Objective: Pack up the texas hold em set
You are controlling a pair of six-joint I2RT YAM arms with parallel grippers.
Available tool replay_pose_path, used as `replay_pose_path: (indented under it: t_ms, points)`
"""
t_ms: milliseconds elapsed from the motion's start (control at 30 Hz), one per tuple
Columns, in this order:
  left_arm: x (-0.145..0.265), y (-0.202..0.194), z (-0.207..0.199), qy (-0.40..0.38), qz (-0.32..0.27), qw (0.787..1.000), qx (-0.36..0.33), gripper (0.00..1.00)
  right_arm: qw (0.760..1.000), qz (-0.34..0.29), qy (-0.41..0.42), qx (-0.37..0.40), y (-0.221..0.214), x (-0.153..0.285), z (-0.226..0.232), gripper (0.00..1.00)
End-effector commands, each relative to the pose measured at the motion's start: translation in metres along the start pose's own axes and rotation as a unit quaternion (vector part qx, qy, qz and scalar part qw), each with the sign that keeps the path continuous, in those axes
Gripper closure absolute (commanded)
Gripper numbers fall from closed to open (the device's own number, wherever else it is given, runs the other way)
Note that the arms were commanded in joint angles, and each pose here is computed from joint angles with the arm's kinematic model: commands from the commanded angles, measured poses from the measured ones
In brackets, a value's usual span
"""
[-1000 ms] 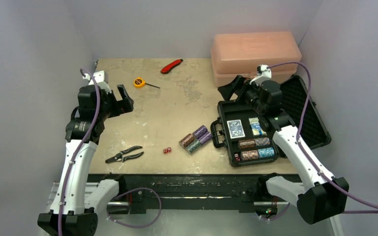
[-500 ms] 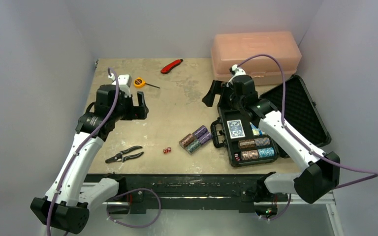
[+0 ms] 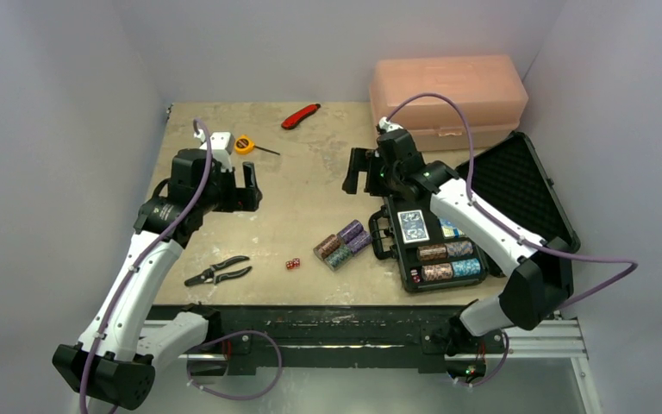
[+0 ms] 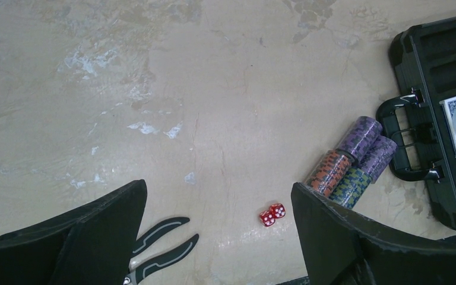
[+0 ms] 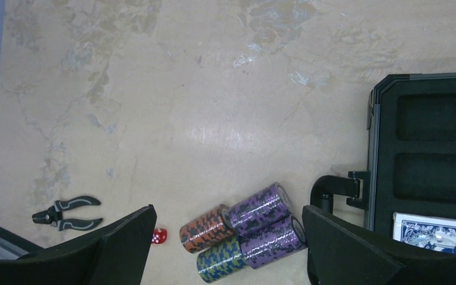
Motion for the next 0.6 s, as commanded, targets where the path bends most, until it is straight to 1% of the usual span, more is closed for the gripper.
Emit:
replay_pose_path:
  t_ms: [0,200,433,567]
  points:
    - [0.008,0.015,0.0,0.003,-0.023,1.0,-0.012,0.09,0.999,-0.004,-0.028,-0.027,0.003,-0.002,0.004,0.01]
    - [0.008,0.014,0.0,0.008,-0.02,1.0,-0.015,0.09,0.996,0.029,-0.063,-0.048,-0.028,-0.023,0.006,0.01]
    - [0.01,0.013,0.0,0.007,-0.019,1.0,-0.016,0.09,0.992,0.02,-0.098,-0.075,-0.05,-0.036,0.007,0.01]
    - [0.01,0.013,0.004,0.022,-0.018,0.999,-0.016,0.1,0.986,0.018,-0.129,-0.106,-0.059,-0.04,0.001,0.01]
Point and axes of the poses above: each gripper's point midway between its finger pads, its own x axis back along the fingers, its own z axis along the line the jaws close on, y = z × x, the point moved 4 cm from there along x, back along the fingers, and after that the axes turned 12 degrees about -x, right-handed, at the moved point
